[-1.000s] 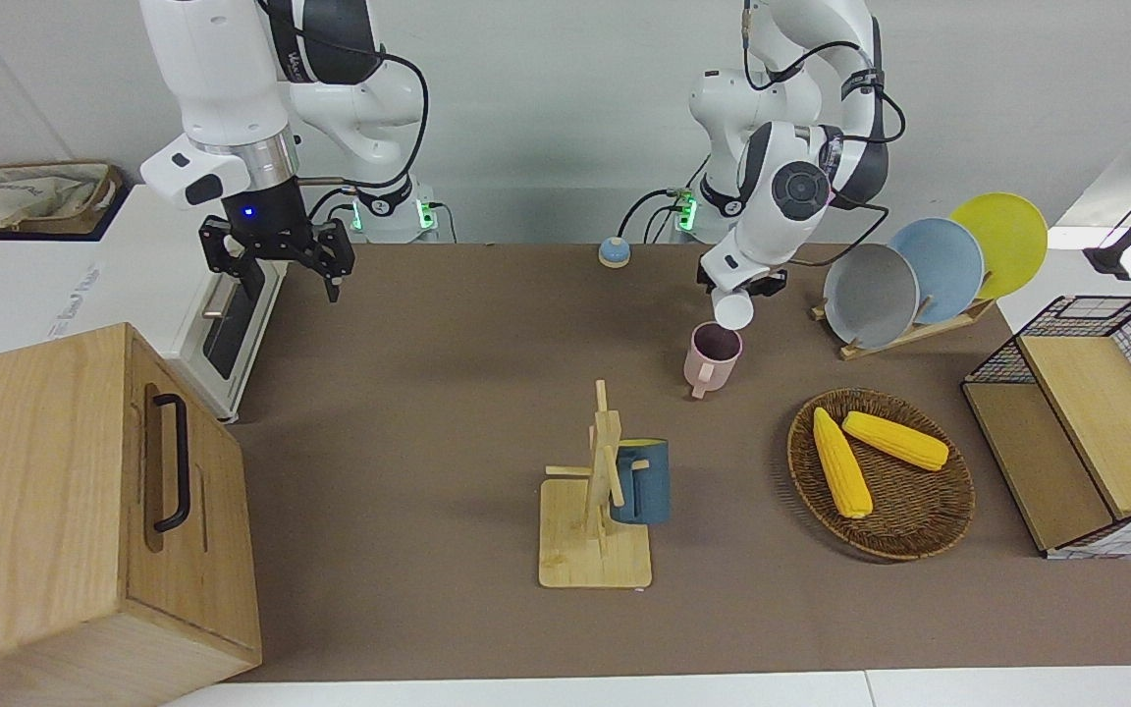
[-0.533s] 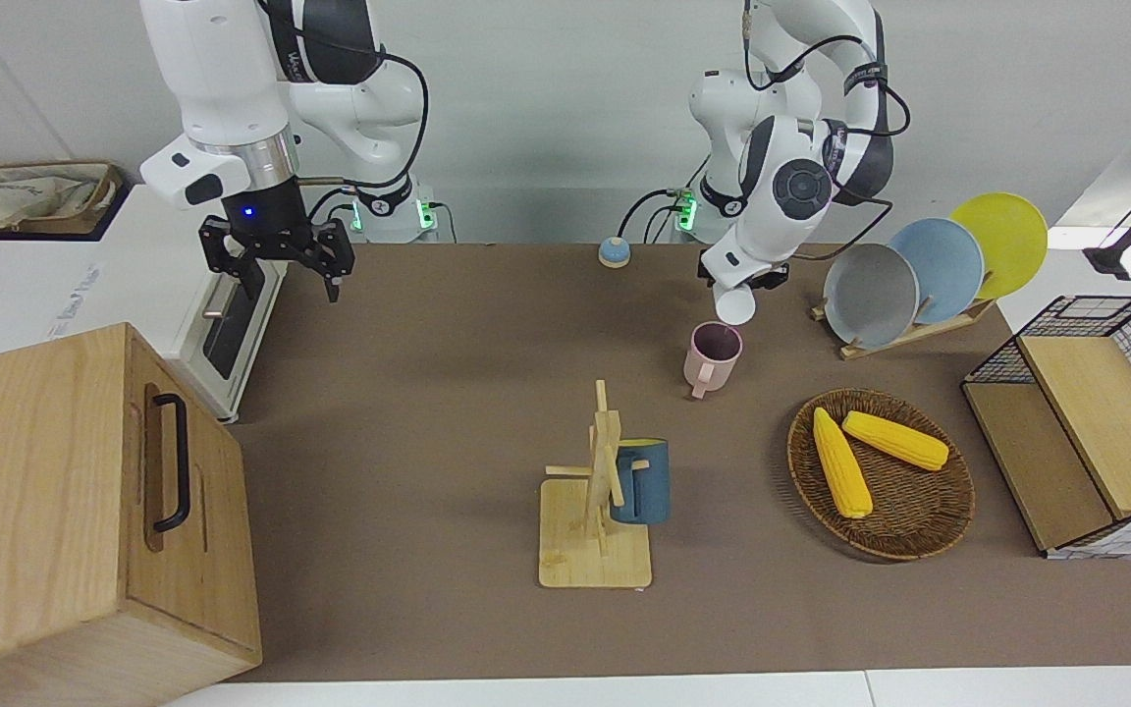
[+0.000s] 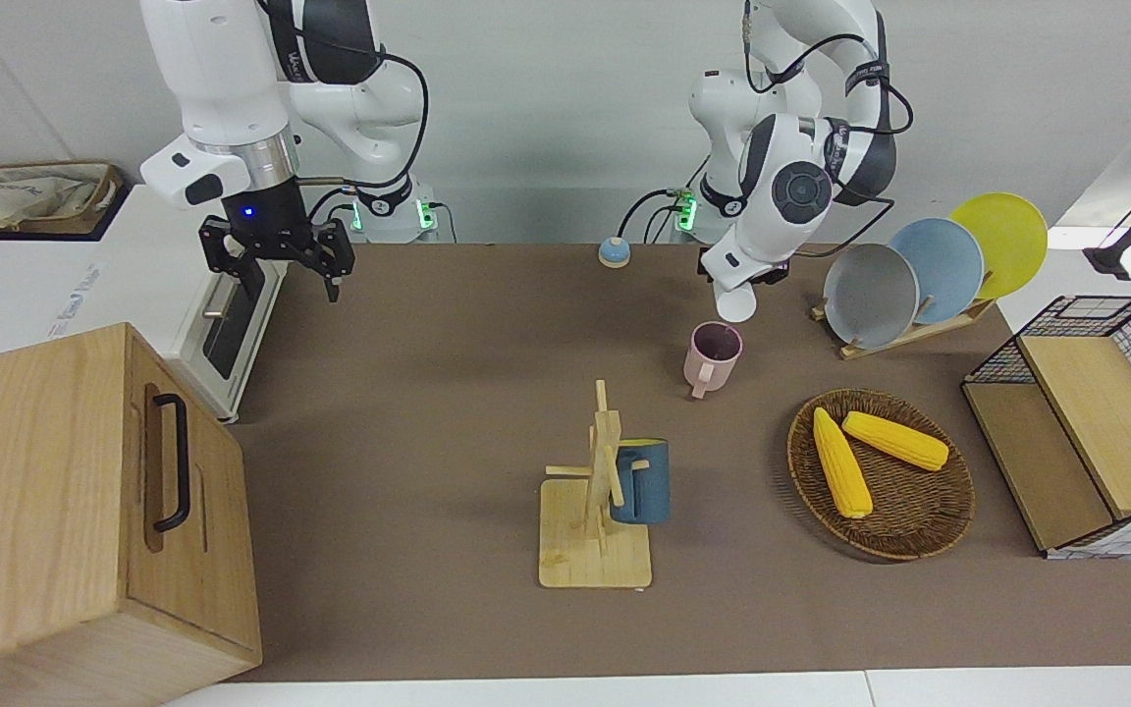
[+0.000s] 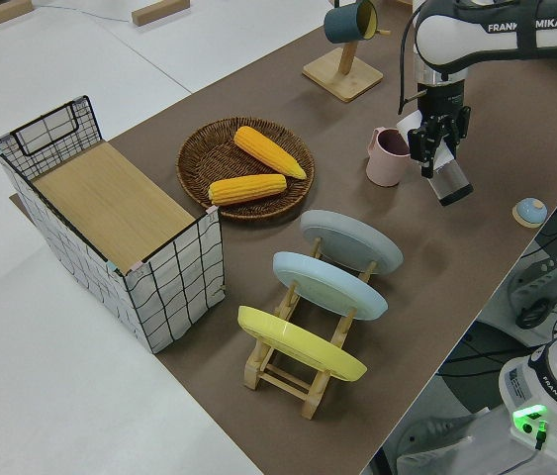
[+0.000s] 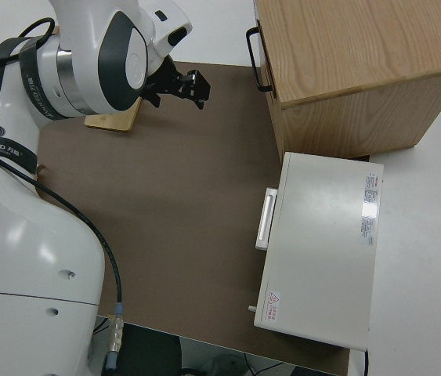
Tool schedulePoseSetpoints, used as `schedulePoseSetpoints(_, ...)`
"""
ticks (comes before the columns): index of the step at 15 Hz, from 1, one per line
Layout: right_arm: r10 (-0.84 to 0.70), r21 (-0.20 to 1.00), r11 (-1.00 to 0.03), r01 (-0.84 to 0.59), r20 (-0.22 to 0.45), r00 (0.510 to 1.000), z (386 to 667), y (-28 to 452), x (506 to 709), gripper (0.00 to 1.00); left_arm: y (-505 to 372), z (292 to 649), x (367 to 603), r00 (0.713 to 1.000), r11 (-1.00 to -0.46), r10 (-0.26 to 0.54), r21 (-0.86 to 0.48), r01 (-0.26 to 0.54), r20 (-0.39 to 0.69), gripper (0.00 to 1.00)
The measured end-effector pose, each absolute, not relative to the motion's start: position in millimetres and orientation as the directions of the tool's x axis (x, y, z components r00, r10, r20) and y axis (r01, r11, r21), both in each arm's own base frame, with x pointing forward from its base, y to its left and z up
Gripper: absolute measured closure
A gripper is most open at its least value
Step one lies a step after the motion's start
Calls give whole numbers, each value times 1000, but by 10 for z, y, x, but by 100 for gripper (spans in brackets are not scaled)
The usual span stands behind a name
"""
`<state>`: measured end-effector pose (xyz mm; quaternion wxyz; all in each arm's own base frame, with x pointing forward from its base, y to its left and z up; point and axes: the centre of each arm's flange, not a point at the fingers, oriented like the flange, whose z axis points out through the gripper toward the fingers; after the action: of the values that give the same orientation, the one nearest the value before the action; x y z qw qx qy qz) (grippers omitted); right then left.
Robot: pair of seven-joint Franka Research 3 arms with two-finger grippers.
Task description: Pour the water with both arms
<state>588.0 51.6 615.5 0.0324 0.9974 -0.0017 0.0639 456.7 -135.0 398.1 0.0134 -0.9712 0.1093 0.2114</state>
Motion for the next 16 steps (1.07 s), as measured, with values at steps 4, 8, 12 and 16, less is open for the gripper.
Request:
schedulePoseSetpoints(4,1,64,-998,-7,128,992,6155,516,5880,1,-1392,3974,4539,880,-976,-204,15,-219,-428,35)
schedulePoseSetpoints(8,1,64,-998,-7,128,992,6155,516,5879,1,-1417,3980,4532,879,-975,-206,13,-222,-429,35)
schedulePoseSetpoints(12,1,64,-998,-7,128,992,6155,516,5879,1,-1437,3980,4526,879,-974,-209,12,-226,-430,35)
schedulePoseSetpoints(16,1,64,-998,-7,128,992,6155,516,5879,1,-1491,3986,4508,877,-971,-219,12,-237,-428,35)
